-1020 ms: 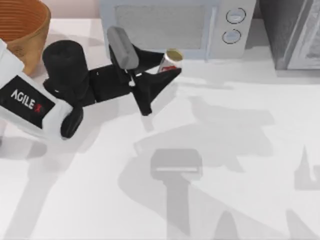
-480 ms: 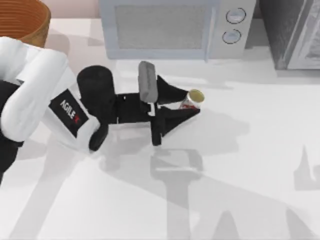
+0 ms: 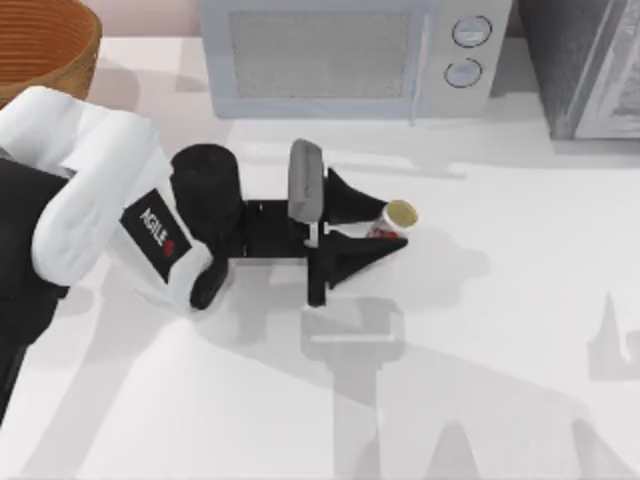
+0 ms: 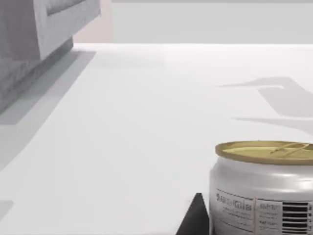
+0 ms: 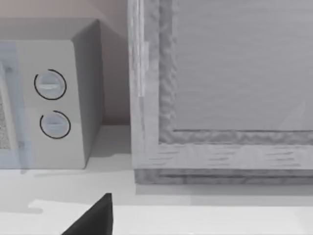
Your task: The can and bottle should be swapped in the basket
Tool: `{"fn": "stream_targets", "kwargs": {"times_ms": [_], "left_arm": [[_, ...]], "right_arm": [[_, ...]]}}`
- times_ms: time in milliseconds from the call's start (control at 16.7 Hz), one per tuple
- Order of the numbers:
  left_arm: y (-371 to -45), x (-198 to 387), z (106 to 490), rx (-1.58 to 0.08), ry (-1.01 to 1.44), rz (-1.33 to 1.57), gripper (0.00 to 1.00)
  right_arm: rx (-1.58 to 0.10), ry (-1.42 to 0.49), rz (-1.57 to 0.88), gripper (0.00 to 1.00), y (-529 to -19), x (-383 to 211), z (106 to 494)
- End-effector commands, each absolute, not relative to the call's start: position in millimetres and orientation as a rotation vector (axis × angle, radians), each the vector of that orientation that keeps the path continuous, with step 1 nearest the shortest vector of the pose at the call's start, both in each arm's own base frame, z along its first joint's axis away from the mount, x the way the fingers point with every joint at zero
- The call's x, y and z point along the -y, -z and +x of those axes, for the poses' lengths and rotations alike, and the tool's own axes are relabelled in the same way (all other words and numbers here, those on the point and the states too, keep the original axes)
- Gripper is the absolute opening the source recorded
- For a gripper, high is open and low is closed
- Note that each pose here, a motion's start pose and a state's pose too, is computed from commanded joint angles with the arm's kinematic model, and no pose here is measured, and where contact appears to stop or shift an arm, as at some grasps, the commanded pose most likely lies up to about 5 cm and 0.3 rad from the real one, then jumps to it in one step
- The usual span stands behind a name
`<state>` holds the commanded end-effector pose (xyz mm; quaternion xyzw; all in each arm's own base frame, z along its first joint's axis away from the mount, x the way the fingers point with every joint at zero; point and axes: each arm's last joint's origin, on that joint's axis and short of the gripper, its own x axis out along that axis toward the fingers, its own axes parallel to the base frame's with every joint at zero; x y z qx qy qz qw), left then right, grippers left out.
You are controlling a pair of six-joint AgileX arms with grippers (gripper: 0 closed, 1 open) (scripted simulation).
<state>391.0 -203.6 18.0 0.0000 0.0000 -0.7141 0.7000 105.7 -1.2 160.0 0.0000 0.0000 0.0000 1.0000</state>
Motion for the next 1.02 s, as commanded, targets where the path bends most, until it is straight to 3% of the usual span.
{"fn": "stream_targets", "kwargs": {"times_ms": [120,900,1020], "left_arm": [[-18.0,203.6,391.0,0.000,1.591,0.000,0.00],[-18.0,203.6,391.0,0.000,1.591,0.000,0.98],[-18.0,203.6,391.0,0.000,1.591,0.000,1.00]], "right_arm": [[0.000,0.000,0.000,1.00,-160.0,1.2,105.7],[0.000,0.000,0.000,1.00,-160.0,1.2,105.7],[0.000,0.000,0.000,1.00,-160.0,1.2,105.7]]}}
